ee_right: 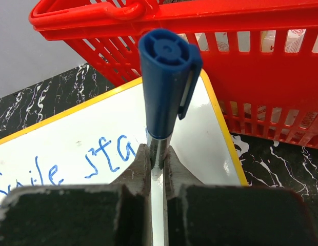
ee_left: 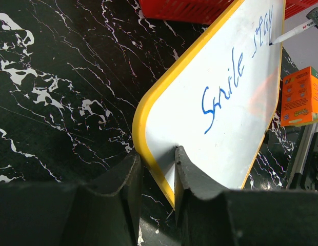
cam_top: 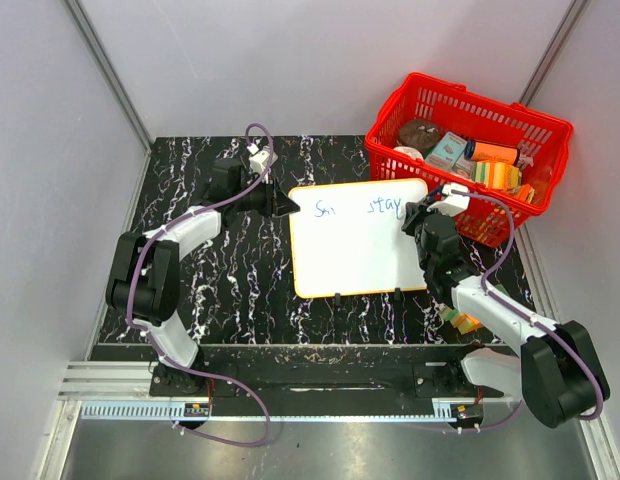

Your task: Write a sentence on the whiteboard

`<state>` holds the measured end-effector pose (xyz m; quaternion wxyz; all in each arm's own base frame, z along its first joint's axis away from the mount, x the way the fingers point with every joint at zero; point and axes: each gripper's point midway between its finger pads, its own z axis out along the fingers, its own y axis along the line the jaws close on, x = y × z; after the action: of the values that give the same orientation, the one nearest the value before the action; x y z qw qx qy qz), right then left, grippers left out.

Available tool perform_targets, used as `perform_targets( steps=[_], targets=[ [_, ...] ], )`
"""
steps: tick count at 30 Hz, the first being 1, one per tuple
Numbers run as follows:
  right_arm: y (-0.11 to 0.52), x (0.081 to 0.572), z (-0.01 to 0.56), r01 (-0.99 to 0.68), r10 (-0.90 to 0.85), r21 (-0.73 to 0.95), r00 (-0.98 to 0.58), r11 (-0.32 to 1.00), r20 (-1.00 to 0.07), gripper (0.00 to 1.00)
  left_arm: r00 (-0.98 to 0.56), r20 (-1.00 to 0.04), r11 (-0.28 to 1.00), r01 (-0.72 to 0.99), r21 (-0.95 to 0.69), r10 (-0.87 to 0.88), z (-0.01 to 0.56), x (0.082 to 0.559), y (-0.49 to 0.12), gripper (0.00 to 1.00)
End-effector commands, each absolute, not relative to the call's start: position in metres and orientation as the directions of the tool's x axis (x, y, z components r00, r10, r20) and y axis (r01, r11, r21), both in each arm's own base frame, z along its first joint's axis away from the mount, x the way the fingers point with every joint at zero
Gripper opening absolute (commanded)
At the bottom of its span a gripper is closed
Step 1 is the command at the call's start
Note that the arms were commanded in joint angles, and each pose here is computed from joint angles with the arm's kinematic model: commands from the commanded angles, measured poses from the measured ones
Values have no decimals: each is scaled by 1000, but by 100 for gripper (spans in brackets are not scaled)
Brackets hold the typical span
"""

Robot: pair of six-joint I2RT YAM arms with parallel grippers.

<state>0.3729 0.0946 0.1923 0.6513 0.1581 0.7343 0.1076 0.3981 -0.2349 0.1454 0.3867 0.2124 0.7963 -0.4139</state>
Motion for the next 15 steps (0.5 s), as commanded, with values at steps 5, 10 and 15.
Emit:
perform_targets(
  steps=[5,10,15],
  targets=[
    [95,365,212,54,386,383,-88,922,-918,0,-640,-741,646,657,-389,204,75,381,-233,0],
    [97,358,240,7,408,408,-41,913,-912,0,-639,-742,647,656,-387,204,75,382,-233,0],
    [98,355,250,-15,402,403,-27,915,-915,0,-639,-741,647,656,-388,204,75,381,-234,0]
  ],
)
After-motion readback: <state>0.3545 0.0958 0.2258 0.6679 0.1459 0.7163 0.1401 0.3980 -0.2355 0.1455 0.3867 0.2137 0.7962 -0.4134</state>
